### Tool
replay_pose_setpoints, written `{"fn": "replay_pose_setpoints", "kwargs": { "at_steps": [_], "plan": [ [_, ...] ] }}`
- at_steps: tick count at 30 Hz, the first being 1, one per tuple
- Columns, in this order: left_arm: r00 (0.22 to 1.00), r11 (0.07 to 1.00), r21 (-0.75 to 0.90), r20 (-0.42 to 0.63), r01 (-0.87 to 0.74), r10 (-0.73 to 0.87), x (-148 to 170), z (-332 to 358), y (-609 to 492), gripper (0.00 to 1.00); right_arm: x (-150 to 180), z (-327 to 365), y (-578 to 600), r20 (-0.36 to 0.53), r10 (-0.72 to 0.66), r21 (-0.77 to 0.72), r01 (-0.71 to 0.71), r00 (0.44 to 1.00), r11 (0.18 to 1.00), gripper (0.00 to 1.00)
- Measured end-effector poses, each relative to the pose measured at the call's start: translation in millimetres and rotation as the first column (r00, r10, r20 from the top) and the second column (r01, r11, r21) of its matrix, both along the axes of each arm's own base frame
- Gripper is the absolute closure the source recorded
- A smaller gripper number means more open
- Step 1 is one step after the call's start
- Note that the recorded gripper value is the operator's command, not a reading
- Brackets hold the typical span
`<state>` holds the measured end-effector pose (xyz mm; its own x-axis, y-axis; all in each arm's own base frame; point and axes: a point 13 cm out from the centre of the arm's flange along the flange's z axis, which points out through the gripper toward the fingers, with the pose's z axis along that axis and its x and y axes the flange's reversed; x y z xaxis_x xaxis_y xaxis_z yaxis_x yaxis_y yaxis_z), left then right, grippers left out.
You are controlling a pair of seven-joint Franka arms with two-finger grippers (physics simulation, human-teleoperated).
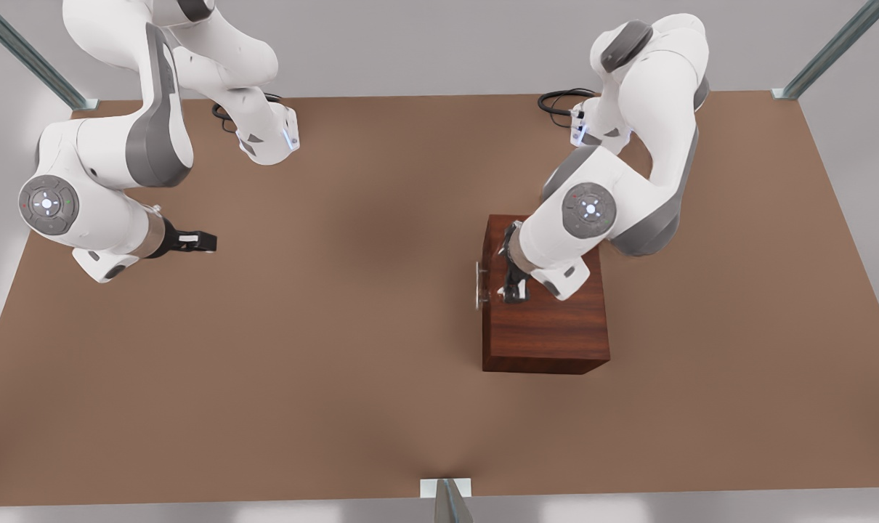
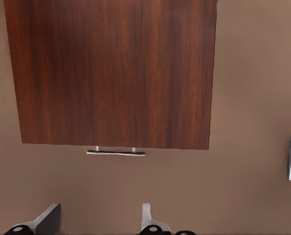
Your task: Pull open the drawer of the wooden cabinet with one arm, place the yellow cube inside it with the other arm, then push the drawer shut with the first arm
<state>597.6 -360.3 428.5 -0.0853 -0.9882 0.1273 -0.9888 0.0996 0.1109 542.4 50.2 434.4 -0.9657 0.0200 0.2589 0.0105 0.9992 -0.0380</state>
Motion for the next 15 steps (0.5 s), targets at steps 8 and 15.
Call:
{"fn": "replay_pose_setpoints", "kwargs": {
  "at_steps": [8, 15],
  "plan": [
    [0.839, 0.832, 0.118, -0.133, 0.542, -0.528, -23, 37, 268, 0.00, -3, 10, -2, 0.017, -0.005, 0.000, 0.005, 1.000, 1.000, 0.00],
    [0.523, 0.534, -0.149, -0.109, 0.832, -0.845, -60, 41, 250, 0.00, -4, 10, -3, 0.013, -0.003, 0.000, 0.003, 1.000, 1.000, 0.00]
  ]
}}
